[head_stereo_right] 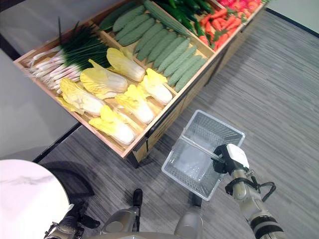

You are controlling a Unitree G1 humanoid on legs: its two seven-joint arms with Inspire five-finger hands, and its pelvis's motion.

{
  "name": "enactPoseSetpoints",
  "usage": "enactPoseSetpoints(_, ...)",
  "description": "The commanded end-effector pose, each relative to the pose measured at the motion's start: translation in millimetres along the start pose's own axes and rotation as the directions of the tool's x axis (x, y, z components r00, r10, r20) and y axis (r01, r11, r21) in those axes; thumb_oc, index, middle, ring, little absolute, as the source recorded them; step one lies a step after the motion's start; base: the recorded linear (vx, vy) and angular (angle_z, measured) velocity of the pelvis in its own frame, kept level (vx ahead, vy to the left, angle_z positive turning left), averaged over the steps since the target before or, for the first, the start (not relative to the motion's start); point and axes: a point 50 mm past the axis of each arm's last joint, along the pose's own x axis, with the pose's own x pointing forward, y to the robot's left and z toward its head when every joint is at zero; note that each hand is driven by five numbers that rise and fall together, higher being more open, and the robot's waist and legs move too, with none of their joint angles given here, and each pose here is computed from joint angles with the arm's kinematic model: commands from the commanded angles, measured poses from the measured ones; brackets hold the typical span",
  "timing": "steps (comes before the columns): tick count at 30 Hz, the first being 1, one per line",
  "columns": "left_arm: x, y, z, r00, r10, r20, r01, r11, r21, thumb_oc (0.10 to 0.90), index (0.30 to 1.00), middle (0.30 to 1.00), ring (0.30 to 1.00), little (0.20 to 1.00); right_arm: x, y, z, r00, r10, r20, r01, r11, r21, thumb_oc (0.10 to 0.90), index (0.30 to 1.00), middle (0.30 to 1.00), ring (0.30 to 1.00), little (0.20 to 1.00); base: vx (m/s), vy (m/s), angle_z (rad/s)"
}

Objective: Get the vegetables into the basket

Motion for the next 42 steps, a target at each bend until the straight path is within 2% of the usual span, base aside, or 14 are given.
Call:
enactPoseSetpoints(1, 0, 7, -5, 0.999, 0.033, -0.007, -0.034, 0.999, -0.016, 0.900, 1.000, 1.000, 1.000, 1.000, 23, -84, 18, 0.937, -0.341, 0.078, 0.336, 0.939, 0.074, 0.400, 0.300, 0.300, 0.300, 0.300, 0.20, -0.415, 0.73)
enactPoseSetpoints(5, -3, 3, -16, 0.998, 0.031, -0.045, -0.034, 0.998, -0.062, 0.900, 1.000, 1.000, 1.000, 1.000, 24, -88, 20, 0.939, -0.325, 0.115, 0.322, 0.946, 0.040, 0.400, 0.300, 0.300, 0.300, 0.300, 0.12, -0.407, 0.02)
enactPoseSetpoints(8, -2, -2, -8, 0.999, 0.028, -0.020, -0.029, 0.997, -0.076, 0.900, 1.000, 1.000, 1.000, 1.000, 23, -96, 14, 0.934, -0.340, 0.109, 0.340, 0.940, 0.019, 0.400, 0.300, 0.300, 0.300, 0.300, 0.03, -0.364, 0.52)
enactPoseSetpoints(15, -1, -13, 13, 0.999, 0.008, 0.032, -0.005, 0.996, -0.085, 0.900, 1.000, 1.000, 1.000, 1.000, 11, -99, -11, 0.928, -0.372, 0.017, 0.372, 0.928, 0.001, 0.400, 0.300, 0.300, 0.300, 0.300, 0.00, -0.204, 0.75)
enactPoseSetpoints(17, -2, -20, 14, 0.999, -0.012, 0.039, 0.015, 0.997, -0.077, 0.900, 1.000, 1.000, 1.000, 1.000, 8, -92, -22, 0.928, -0.369, -0.048, 0.371, 0.928, 0.041, 0.400, 0.300, 0.300, 0.300, 0.300, 0.02, -0.061, 0.37)
enactPoseSetpoints(28, -6, -27, -2, 0.999, -0.037, -0.005, 0.037, 0.997, -0.069, 0.900, 1.000, 1.000, 1.000, 1.000, 13, -69, -34, 0.943, -0.301, -0.141, 0.310, 0.949, 0.052, 0.400, 0.300, 0.300, 0.300, 0.300, 0.06, 0.086, 0.08)
enactPoseSetpoints(34, -6, -24, -8, 0.999, -0.027, -0.027, 0.024, 0.996, -0.085, 0.900, 1.000, 1.000, 1.000, 1.000, 12, -47, -45, 0.947, -0.230, -0.226, 0.251, 0.966, 0.068, 0.400, 0.300, 0.300, 0.300, 0.300, 0.06, 0.152, -0.01)
enactPoseSetpoints(42, -3, -11, -8, 0.999, 0.015, -0.047, -0.020, 0.995, -0.099, 0.900, 1.000, 1.000, 1.000, 1.000, 5, -29, -73, 0.900, -0.161, -0.406, 0.221, 0.970, 0.105, 0.400, 0.300, 0.300, 0.300, 0.300, 0.10, -0.073, 0.20)
